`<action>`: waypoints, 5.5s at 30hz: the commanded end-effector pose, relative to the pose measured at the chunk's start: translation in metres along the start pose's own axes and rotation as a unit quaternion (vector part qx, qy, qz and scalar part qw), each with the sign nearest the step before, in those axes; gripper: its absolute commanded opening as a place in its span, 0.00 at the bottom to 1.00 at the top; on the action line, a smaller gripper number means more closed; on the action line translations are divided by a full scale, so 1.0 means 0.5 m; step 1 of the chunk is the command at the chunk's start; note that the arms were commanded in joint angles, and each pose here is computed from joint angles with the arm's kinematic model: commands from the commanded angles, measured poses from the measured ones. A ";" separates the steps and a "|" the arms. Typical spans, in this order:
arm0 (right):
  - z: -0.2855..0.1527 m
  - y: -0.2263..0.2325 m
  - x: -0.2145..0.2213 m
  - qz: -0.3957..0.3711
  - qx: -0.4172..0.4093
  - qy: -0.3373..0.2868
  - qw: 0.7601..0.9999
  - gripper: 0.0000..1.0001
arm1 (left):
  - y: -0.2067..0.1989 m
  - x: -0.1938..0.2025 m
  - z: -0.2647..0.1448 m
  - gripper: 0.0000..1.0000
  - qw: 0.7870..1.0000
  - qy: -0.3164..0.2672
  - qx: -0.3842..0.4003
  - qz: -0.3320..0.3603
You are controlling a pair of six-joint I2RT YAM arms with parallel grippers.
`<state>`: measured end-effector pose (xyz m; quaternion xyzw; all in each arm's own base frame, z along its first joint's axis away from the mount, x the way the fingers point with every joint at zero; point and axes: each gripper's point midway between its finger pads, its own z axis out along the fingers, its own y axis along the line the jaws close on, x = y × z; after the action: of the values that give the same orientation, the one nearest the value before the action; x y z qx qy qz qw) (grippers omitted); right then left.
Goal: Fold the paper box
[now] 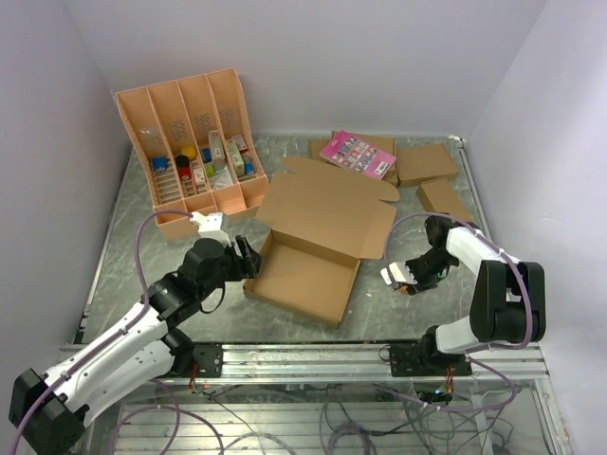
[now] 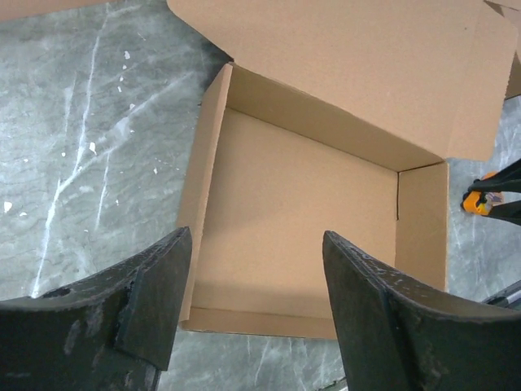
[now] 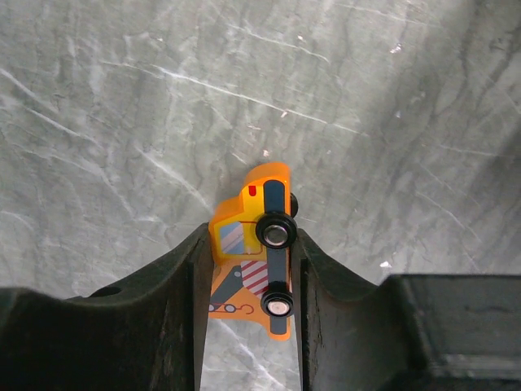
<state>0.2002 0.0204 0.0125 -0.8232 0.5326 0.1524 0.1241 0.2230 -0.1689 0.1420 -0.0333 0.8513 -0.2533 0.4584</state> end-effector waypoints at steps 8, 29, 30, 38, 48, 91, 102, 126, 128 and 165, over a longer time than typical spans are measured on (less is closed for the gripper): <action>-0.083 -0.028 -0.090 0.069 0.048 -0.070 0.994 0.02 | -0.031 -0.028 -0.022 0.89 0.998 -0.034 0.045 -0.032; -0.163 -0.234 -0.413 0.342 0.113 -0.281 0.889 0.00 | -0.081 -0.095 -0.097 0.91 0.985 -0.102 0.123 -0.062; -0.156 -0.247 -0.414 0.353 0.114 -0.277 0.886 0.00 | -0.080 -0.093 -0.098 0.91 0.985 -0.102 0.124 -0.065; -0.083 -0.344 -0.445 0.385 0.176 -0.216 0.880 0.00 | -0.078 -0.092 -0.101 0.90 0.983 -0.106 0.125 -0.079; 0.041 -0.362 -0.491 0.379 0.162 -0.157 0.897 0.00 | -0.065 -0.084 -0.091 0.90 0.987 -0.095 0.104 -0.074; -0.212 -0.220 -0.410 0.389 0.169 -0.435 0.795 1.00 | -0.121 -0.166 -0.053 0.95 0.986 -0.107 0.117 0.052; -0.308 -0.263 -0.190 0.553 0.300 -0.427 0.650 0.97 | -0.043 -0.268 0.071 0.95 0.969 -0.047 0.229 -0.080; -0.182 -0.366 -0.035 0.663 0.170 -0.436 0.585 0.44 | 0.061 -0.264 0.142 0.93 0.993 0.001 0.113 -0.041; -0.183 -0.369 -0.043 0.653 0.166 -0.443 0.591 0.41 | 0.062 -0.263 0.141 0.92 0.993 0.001 0.111 -0.041; -0.228 -0.398 -0.053 0.570 0.183 -0.454 0.660 0.00 | 0.212 -0.080 0.135 0.56 0.980 0.166 -0.087 -0.065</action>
<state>0.3865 0.0807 0.1400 -0.1337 0.7943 0.4567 0.3777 0.3415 -0.0983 0.1276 -0.0521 0.9054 -0.2393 0.3469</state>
